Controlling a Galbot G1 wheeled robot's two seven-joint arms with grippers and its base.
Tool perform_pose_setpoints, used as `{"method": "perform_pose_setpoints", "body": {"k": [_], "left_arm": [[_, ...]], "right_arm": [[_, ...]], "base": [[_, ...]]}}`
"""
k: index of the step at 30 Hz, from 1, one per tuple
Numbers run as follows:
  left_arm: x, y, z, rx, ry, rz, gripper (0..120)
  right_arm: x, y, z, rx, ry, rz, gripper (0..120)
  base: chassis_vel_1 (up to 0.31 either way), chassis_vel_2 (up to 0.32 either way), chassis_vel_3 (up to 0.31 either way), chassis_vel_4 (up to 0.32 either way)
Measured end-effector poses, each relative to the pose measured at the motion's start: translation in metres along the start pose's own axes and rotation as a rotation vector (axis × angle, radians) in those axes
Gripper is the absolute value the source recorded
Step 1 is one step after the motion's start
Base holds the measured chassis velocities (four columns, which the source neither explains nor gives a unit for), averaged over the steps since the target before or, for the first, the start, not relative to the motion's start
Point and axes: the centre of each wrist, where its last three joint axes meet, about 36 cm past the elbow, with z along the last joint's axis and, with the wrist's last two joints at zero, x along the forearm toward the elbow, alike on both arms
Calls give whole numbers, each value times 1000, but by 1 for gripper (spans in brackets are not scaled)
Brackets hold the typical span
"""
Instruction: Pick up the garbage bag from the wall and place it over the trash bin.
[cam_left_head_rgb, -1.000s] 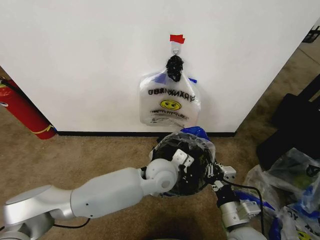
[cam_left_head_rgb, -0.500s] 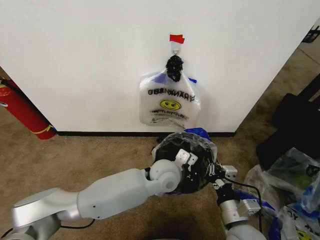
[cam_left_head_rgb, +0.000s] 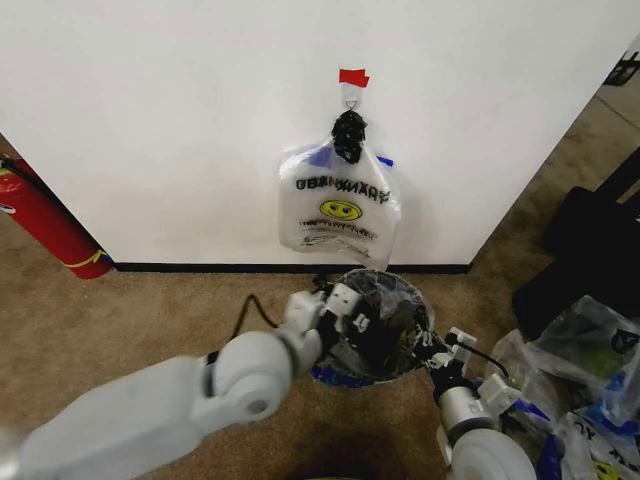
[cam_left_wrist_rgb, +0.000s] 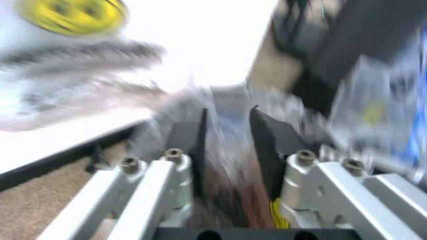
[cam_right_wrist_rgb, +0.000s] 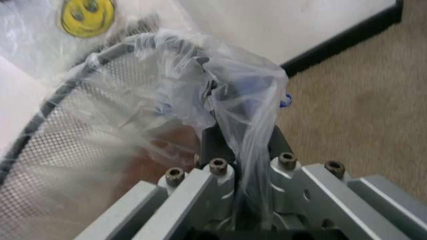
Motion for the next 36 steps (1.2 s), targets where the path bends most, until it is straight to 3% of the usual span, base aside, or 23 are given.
{"method": "perform_pose_setpoints", "body": {"k": [3, 5, 7, 10, 12, 15, 21, 25, 27, 36], "left_arm": [[21, 14, 3, 47, -141, -98, 43], [32, 27, 16, 54, -221, -185, 51], [43, 37, 36, 78, -264, -275, 61], [51, 42, 47, 87, -276, -331, 65], [61, 55, 69, 75, -310, -462, 76], [75, 64, 91, 73, -362, -552, 90], [105, 78, 119, 96, -442, -632, 100], [122, 88, 130, 56, -489, -643, 100], [133, 94, 138, -6, -510, -634, 100], [131, 73, 143, 33, -500, -643, 100]], "right_arm": [[-3, -1, 1, 13, 28, -9, 0], [-4, -4, 5, 34, 46, -30, 0], [-7, -4, 7, 49, 59, -54, 0], [-8, -4, 8, 54, 67, -64, 0], [-13, -5, 10, 51, 93, -80, 0], [-18, -7, 9, 33, 127, -96, 0], [-28, -17, 9, 47, 178, -143, 0], [-32, -23, 12, 57, 198, -151, 0], [-35, -25, 14, 59, 212, -158, 0], [-43, -29, 22, 64, 231, -152, 0]], "base": [[0, 0, 0, 0], [0, 0, 0, 0], [0, 0, 0, 0], [0, 0, 0, 0], [0, 0, 0, 0], [0, 0, 0, 0], [0, 0, 0, 0], [0, 0, 0, 0], [0, 0, 0, 0], [0, 0, 0, 0]]}}
